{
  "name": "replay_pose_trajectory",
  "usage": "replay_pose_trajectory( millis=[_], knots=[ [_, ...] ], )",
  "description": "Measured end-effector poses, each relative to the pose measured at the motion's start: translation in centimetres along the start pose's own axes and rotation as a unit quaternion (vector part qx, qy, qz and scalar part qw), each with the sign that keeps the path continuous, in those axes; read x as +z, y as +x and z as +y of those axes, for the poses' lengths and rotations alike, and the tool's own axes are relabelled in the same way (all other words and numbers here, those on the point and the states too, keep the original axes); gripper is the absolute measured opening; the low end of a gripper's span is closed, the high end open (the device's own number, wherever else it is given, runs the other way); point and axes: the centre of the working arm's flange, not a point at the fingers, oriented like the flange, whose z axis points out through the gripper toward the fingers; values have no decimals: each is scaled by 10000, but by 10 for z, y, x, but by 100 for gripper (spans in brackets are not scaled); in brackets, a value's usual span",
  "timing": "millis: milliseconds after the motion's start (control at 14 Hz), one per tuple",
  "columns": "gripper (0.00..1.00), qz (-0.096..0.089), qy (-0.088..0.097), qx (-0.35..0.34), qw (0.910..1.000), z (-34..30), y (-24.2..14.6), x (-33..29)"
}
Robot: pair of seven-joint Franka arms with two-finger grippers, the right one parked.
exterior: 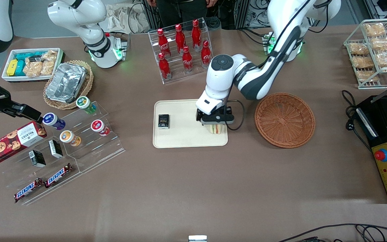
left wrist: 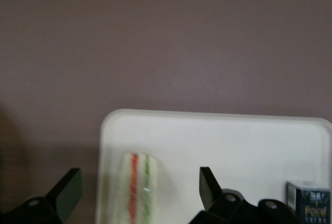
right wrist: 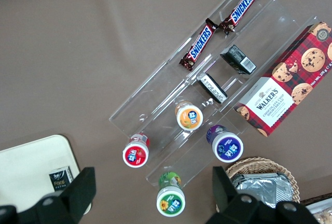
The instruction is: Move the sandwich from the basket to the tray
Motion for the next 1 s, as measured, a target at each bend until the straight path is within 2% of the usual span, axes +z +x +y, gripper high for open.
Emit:
replay_pose_trajectory(
  millis=[71,143,286,429,786,857,929,1000],
  knots=[
    [100,57,117,-55,9999,-11,20,-24],
    [100,75,160,-104,9998,-26,37,-47],
    [100,10,155,-101,9998,-66,69,-88],
    [100,-88,272,25,9996,-110,92,-114],
    [100,-407,532,133,9977,-185,115,-149],
    [100,-551,568,349,9962,-204,119,-156],
    [100,-708,552,545,9945,-222,120,-164],
    [100,-790,501,669,9934,-239,122,-174]
  ],
)
